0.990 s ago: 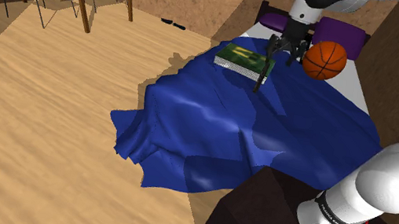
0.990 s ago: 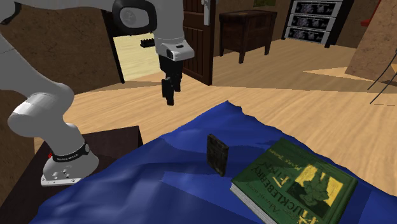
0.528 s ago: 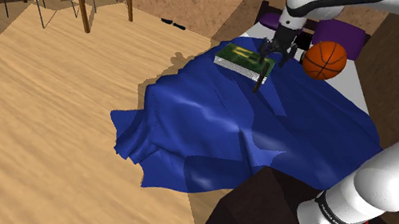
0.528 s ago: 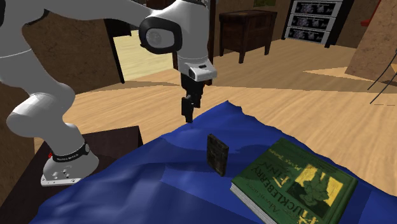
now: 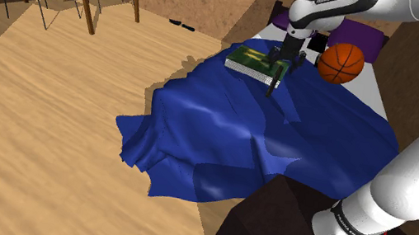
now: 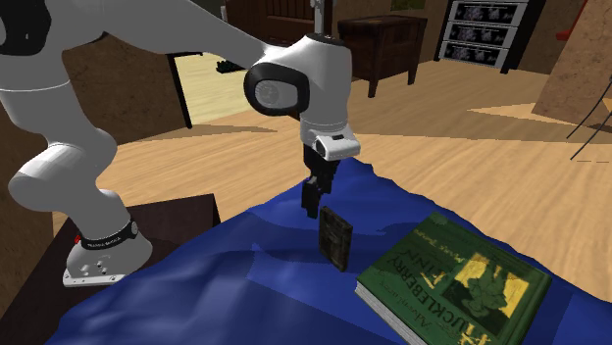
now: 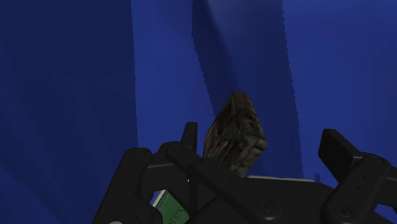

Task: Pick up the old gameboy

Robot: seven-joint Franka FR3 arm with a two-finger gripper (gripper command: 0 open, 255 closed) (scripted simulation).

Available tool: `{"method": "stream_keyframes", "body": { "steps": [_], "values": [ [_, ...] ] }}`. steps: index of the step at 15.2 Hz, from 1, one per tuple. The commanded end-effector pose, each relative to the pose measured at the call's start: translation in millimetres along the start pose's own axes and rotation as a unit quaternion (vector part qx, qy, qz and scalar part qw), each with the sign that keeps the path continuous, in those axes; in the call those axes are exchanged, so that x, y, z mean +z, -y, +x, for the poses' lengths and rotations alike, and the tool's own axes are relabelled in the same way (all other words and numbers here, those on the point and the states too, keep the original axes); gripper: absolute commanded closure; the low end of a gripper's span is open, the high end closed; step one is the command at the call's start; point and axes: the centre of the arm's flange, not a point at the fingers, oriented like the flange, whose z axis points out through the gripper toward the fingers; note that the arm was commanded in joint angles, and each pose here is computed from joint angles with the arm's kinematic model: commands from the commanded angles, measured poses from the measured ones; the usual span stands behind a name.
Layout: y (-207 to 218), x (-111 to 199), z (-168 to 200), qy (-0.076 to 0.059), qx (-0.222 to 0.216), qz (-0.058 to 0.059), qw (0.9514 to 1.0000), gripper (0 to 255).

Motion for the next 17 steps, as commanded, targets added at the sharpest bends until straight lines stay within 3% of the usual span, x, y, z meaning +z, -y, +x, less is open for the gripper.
{"method": "stream_keyframes", "body": {
  "steps": [1, 6, 7, 17],
  "values": [
    [-1, 10, 1, 0.000, 0.001, 0.000, 1.0000, 0],
    [0, 29, 1, 0.000, 0.001, 0.000, 1.0000, 0],
    [-1, 29, 1, 0.000, 0.001, 0.000, 1.0000, 255],
    [0, 24, 1, 0.000, 0.001, 0.000, 1.0000, 255]
  ]
}}
